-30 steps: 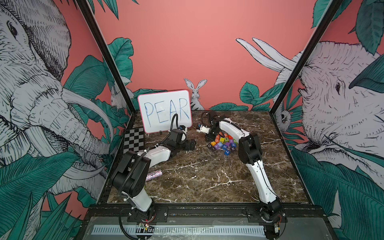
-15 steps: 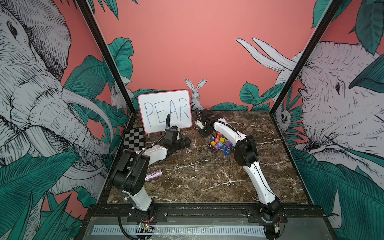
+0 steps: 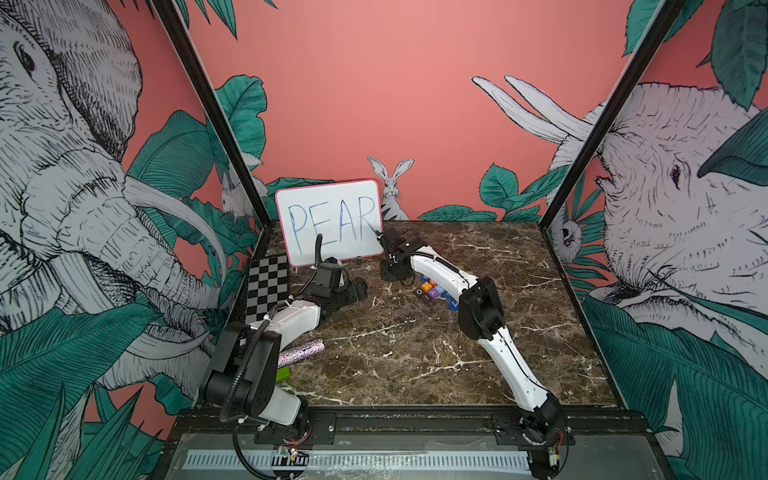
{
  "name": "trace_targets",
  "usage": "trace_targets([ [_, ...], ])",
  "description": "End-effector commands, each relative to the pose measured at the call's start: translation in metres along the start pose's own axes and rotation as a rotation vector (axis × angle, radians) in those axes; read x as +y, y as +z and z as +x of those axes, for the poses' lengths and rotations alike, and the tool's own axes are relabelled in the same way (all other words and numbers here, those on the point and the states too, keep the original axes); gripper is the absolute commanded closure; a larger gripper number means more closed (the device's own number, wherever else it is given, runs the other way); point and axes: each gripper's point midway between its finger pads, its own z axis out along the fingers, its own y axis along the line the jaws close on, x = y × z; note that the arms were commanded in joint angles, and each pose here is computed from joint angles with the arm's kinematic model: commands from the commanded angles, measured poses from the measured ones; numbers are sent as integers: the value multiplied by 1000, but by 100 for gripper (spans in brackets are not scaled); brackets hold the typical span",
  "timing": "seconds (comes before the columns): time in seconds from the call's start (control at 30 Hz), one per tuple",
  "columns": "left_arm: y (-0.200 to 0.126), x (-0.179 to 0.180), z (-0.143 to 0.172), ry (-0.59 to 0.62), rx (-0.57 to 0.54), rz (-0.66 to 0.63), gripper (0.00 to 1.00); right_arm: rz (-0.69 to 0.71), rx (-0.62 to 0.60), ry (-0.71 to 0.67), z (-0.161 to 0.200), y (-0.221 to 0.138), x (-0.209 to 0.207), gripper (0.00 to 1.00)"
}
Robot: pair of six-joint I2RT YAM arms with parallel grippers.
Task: Spell the uppercase word “pear” with letter blocks
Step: Place the letter block at the center of the board.
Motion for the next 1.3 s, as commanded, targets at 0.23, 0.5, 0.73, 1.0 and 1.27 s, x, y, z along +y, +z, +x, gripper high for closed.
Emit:
trace_targets([
  [0.23,-20,43,6,-142,31,-68,8,-216,-107,156,-7,29,90,75],
  [0.5,-25,48,3,-136,27,-81,7,-265,-115,200,-10,41,99,67],
  [0.73,-22,51,2,-140,31,-88,7,-291,-106,213,-9,42,104,53],
  [1.0,-18,54,4,-144,38,-98,6,-323,-82,225,-4,40,108,56],
  [1.27,-15,53,6,-151,47,-88,6,-326,-73,227,-2,44,107,57],
])
